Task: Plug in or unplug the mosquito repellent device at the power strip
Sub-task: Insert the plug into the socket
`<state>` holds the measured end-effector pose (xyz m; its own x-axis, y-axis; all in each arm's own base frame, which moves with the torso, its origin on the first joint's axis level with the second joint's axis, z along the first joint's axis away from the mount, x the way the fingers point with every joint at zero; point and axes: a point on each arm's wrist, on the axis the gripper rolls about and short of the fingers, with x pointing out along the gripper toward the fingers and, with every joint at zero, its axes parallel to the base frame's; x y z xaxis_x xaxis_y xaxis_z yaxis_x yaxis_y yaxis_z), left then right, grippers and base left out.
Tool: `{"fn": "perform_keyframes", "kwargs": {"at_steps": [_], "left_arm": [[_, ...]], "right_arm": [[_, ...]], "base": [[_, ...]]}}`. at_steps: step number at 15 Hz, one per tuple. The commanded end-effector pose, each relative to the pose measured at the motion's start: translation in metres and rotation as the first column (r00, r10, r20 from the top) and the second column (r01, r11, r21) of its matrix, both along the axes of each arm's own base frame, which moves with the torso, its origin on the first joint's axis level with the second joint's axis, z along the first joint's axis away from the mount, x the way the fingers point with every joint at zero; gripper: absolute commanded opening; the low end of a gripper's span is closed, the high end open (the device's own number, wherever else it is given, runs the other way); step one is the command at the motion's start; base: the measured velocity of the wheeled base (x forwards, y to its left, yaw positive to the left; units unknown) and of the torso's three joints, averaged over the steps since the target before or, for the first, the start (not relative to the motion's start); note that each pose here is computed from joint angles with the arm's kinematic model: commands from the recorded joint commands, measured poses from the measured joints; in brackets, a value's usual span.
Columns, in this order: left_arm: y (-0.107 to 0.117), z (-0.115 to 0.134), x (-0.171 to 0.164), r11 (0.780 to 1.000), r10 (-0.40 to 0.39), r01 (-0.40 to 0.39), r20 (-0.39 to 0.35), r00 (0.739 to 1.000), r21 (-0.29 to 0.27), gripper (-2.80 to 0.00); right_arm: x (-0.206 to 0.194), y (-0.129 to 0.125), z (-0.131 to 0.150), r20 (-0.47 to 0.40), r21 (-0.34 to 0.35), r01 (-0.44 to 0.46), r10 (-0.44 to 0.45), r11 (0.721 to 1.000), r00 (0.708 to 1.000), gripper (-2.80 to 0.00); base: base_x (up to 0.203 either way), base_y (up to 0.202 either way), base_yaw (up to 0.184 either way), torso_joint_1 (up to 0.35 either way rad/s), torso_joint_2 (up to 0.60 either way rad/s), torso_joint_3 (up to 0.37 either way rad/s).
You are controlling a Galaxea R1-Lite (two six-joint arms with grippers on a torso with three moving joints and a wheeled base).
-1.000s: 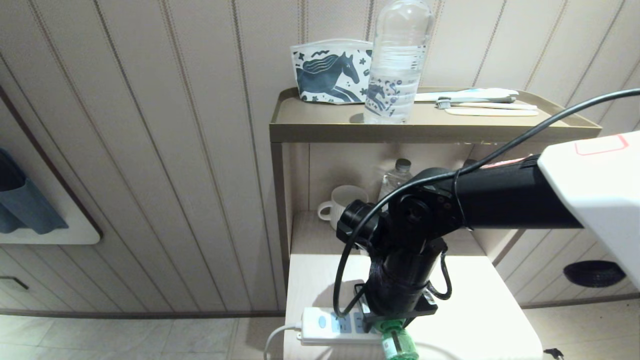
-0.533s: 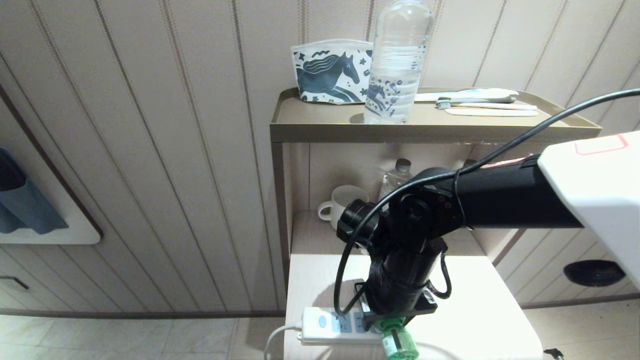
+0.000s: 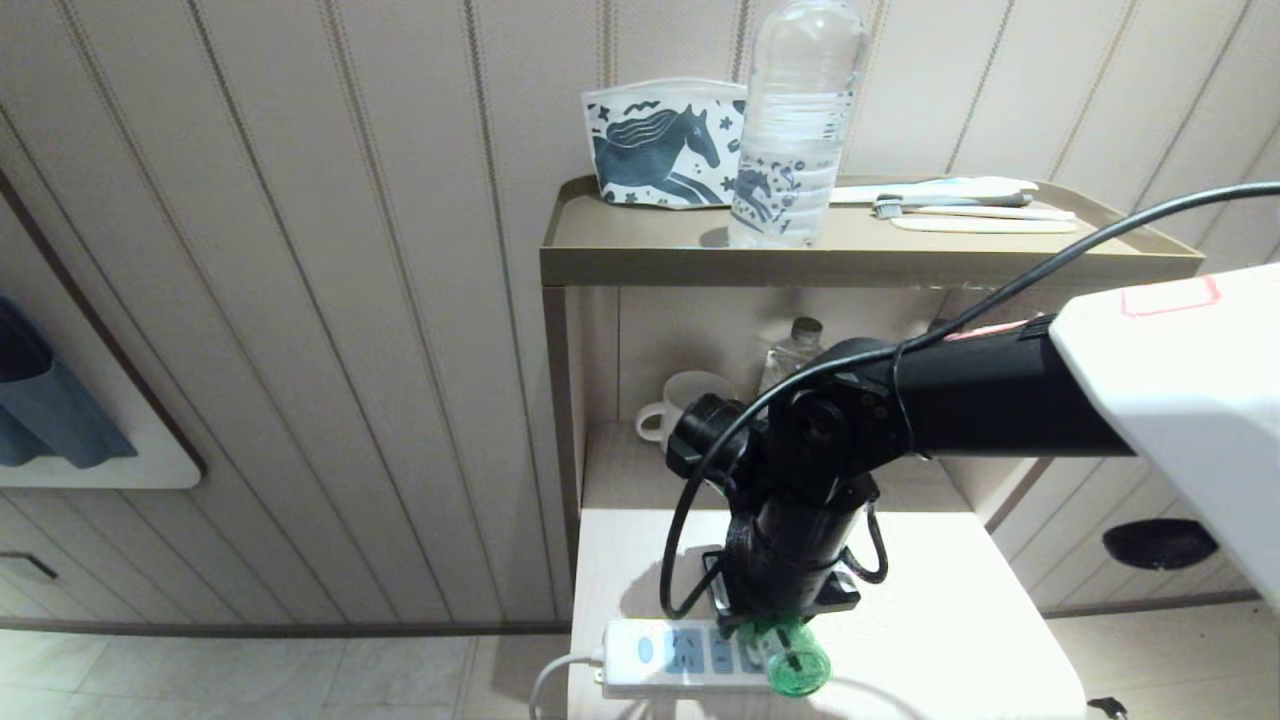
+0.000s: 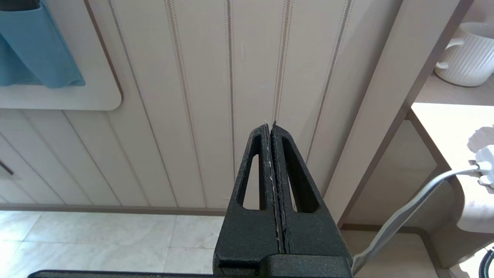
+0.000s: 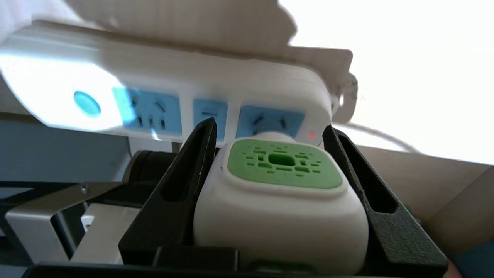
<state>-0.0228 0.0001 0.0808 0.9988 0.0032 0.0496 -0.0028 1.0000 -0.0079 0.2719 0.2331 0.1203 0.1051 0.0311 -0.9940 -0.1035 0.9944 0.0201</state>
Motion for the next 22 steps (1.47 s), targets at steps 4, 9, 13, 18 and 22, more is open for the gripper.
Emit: {"fn": "perform_keyframes", "kwargs": {"at_steps": [4,9,13,18,22], "left_arm": [[0.000,0.000,0.000,1.000,0.000,0.000,0.000,1.000,0.000,-2.80],[0.000,0.000,0.000,1.000,0.001,-0.001,-0.001,1.000,0.000,-2.80],[0.000,0.000,0.000,1.000,0.001,-0.001,-0.002,1.000,0.000,-2.80],[0.000,0.000,0.000,1.000,0.001,-0.001,-0.002,1.000,0.000,-2.80],[0.000,0.000,0.000,1.000,0.001,-0.001,-0.002,1.000,0.000,-2.80]], "right_arm": [[0.002,0.002,-0.004,-0.005,-0.005,0.002,-0.002,1.000,1.000,-2.80],[0.003,0.003,0.002,0.025,-0.002,0.002,-0.002,1.000,1.000,-2.80],[0.007,0.004,0.004,0.063,-0.015,0.009,-0.008,1.000,0.998,-2.80],[0.007,0.004,0.008,0.093,-0.017,0.011,-0.009,1.000,0.996,-2.80],[0.009,0.006,0.016,0.169,-0.018,0.021,-0.017,1.000,0.986,-2.80]], "base": [[0.000,0.000,0.000,0.000,0.00,0.000],[0.000,0.000,0.000,0.000,0.00,0.000],[0.000,0.000,0.000,0.000,0.00,0.000],[0.000,0.000,0.000,0.000,0.00,0.000],[0.000,0.000,0.000,0.000,0.00,0.000]]}}
